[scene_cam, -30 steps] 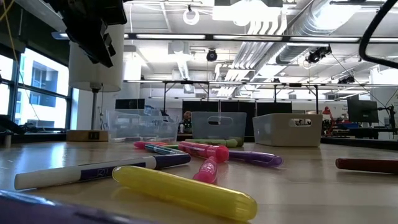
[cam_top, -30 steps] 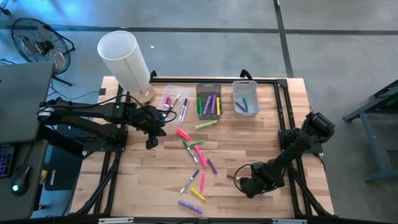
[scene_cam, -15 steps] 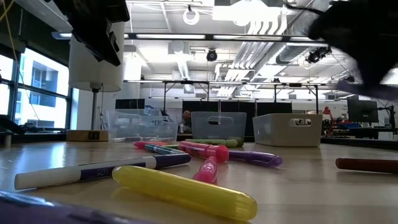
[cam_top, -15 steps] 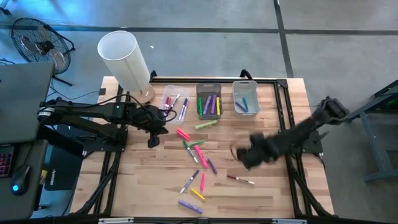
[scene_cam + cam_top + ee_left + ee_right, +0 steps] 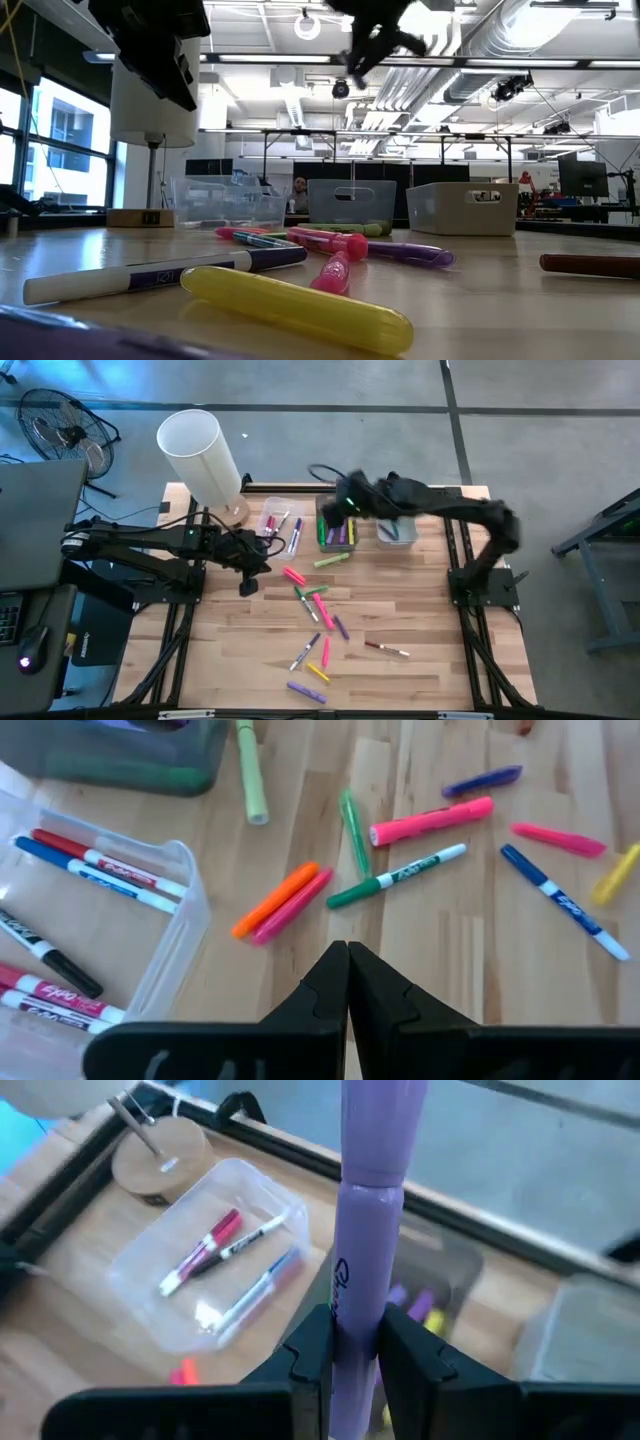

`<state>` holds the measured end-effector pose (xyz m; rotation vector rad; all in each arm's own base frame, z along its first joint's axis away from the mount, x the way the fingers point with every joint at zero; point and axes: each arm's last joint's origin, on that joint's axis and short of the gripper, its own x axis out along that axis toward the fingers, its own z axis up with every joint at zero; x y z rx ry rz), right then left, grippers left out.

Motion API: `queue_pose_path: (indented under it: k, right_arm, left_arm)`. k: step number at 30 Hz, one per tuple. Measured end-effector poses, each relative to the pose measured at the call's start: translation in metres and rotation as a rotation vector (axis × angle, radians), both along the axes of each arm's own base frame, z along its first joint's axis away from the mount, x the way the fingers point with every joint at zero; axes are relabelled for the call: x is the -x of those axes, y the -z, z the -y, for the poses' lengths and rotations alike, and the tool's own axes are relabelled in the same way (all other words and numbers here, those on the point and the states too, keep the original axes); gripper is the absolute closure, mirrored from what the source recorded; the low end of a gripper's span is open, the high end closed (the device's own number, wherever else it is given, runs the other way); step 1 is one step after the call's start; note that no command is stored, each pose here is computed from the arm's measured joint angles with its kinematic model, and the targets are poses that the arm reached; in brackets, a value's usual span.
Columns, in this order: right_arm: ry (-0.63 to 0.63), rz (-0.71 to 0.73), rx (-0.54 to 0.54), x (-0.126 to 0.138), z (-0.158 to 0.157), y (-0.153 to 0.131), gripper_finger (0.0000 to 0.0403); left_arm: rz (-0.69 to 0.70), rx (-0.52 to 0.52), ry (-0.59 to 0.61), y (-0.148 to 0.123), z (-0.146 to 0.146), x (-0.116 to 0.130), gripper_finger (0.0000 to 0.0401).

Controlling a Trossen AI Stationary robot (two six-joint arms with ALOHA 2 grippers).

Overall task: Pick & Place Markers
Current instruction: Put the right violet highlighter into the black bin, then put the top pink pen into the gray bin

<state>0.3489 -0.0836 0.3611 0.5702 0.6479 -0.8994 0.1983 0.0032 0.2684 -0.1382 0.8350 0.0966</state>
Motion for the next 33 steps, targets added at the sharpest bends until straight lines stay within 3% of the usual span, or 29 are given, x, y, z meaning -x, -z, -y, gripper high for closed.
queue_pose_path:
  k: [3,7,12,16,22,30,33]
  right_arm:
    - [-0.035,-0.064,-0.038,-0.027,0.035,0.012,0.0353]
    - [-0.033,-0.196,-0.145,-0.05,0.066,0.051,0.0353]
    - [-0.026,-0.343,-0.245,-0.061,0.076,0.099,0.0326]
    - [-0.033,-0.409,-0.295,-0.065,0.076,0.119,0.0306]
    - [-0.04,-0.424,-0.318,-0.064,0.076,0.122,0.0285]
    - [-0.112,-0.514,-0.298,-0.047,0.053,0.093,0.0274]
    - [-0.175,-0.579,-0.199,-0.036,0.031,0.078,0.0274]
  left_arm:
    - [0.0,-0.007,-0.013,0.0,0.0,0.0,0.0401]
    - [-0.003,0.006,-0.01,0.0,0.0,0.0,0.0401]
    - [-0.012,0.019,-0.001,0.001,0.0,0.0,0.04]
    - [-0.011,0.019,-0.002,0.002,0.0,-0.002,0.04]
    - [-0.015,0.02,-0.002,0.006,0.0,-0.009,0.0385]
    - [-0.043,0.004,0.003,0.016,0.0,-0.022,0.0279]
    - [-0.059,-0.028,0.025,0.02,0.0,-0.025,0.0251]
